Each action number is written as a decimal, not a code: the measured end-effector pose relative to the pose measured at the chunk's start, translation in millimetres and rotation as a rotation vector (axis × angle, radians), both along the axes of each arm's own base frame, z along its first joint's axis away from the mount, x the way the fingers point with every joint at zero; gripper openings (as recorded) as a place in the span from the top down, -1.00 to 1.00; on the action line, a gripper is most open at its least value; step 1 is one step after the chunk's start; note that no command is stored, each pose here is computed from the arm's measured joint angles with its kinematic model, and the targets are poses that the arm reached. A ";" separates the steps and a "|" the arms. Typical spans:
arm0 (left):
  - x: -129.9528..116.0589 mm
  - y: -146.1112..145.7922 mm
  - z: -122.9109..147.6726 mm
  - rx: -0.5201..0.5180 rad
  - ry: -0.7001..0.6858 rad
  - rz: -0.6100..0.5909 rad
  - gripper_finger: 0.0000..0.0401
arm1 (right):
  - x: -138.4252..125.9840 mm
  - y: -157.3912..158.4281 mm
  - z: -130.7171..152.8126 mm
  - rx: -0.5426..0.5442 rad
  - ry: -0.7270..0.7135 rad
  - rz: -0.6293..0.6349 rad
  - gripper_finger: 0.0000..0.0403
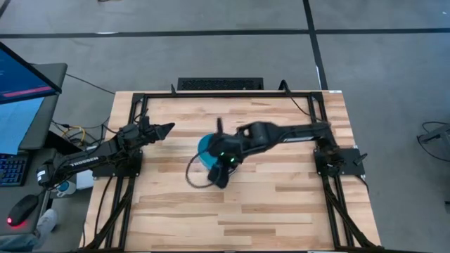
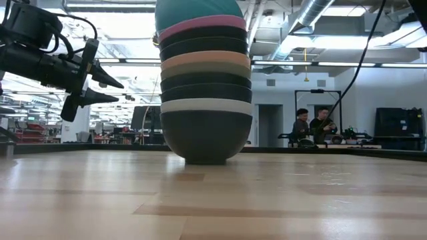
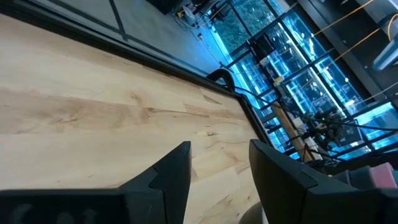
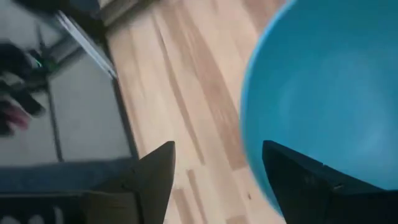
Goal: Nest bowls inside each other
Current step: Stack the blue bowl on top of the pink bowl
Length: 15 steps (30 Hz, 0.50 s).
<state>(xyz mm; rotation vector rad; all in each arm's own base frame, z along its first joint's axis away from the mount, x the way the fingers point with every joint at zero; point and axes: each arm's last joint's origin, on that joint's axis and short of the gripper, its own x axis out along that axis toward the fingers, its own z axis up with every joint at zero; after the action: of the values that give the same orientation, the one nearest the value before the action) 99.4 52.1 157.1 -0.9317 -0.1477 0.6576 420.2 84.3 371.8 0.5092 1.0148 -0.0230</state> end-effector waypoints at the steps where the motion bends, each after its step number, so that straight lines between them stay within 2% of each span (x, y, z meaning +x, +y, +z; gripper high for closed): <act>1: 0.0 0.0 -0.2 -0.001 0.001 0.000 0.24 | 0.8 3.0 -5.0 -0.006 0.023 0.014 -0.32; 6: 0.0 -0.3 -1.0 -0.006 0.009 -0.009 0.24 | 7.6 8.1 -22.8 -0.036 0.084 0.034 -0.32; 15: 0.5 -1.3 -1.8 -0.105 -0.048 -0.025 0.24 | -0.8 -1.2 -19.1 -0.198 0.110 -0.061 -0.25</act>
<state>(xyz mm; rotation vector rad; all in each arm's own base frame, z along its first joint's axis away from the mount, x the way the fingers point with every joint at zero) 99.9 50.9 155.3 -1.0496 -0.1447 0.6244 419.3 83.1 352.7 0.3610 1.0914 -0.2057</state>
